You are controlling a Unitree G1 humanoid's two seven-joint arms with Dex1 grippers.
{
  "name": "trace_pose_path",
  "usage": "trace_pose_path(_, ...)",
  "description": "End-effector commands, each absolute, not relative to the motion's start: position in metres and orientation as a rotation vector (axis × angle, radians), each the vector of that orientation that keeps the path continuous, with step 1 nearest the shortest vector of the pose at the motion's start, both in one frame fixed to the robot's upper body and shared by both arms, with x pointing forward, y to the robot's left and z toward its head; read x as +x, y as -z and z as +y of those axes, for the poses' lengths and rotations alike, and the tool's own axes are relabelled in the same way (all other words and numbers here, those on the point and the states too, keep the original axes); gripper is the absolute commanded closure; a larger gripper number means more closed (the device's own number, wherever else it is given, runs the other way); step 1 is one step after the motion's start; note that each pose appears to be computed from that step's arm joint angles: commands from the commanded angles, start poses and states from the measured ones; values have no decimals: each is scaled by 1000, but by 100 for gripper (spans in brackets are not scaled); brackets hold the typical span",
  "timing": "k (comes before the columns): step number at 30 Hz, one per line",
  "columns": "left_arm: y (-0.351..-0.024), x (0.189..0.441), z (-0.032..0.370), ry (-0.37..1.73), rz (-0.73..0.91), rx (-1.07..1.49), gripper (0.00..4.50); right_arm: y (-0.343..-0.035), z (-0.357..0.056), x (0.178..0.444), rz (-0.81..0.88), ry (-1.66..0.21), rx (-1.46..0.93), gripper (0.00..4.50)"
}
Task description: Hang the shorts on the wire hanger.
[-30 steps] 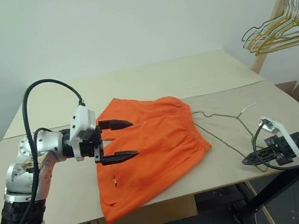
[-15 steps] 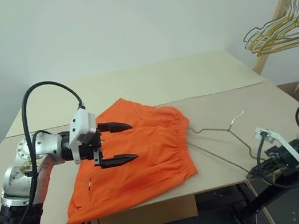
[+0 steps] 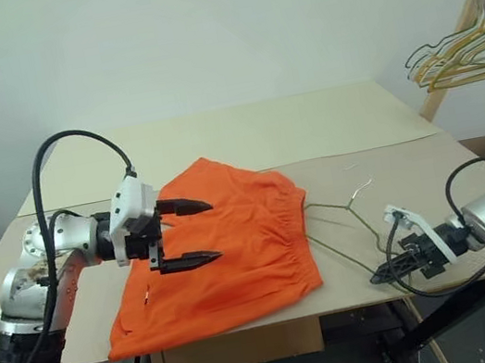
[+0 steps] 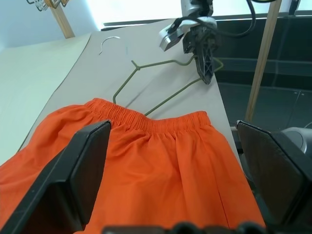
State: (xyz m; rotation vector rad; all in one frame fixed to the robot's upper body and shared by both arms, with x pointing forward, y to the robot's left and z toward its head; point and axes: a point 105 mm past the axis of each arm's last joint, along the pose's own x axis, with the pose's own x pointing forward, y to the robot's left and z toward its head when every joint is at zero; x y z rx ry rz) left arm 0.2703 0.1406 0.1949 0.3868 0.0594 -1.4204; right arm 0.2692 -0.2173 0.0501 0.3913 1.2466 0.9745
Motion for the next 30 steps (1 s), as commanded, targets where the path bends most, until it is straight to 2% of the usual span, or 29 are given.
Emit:
trace_pose_path(1,-205,269,142,1411,21,423,4,-64,-221,298,1133,-887,433,450)
trace_pose_path(5,-204,268,142,1404,24,426,4,-61,-216,304,1115,-863,478,450)
trace_pose_path(12,-204,268,140,1405,28,424,4,-71,-182,287,1122,-1040,546,450)
trace_pose_path(16,-205,269,139,1411,28,429,4,-55,-183,290,1160,-970,525,450)
trace_pose_path(23,-205,269,138,1421,35,435,4,-55,-185,312,1093,-877,591,450)
trace_pose_path(30,-205,269,141,1413,41,442,4,-78,-195,316,975,-907,531,450)
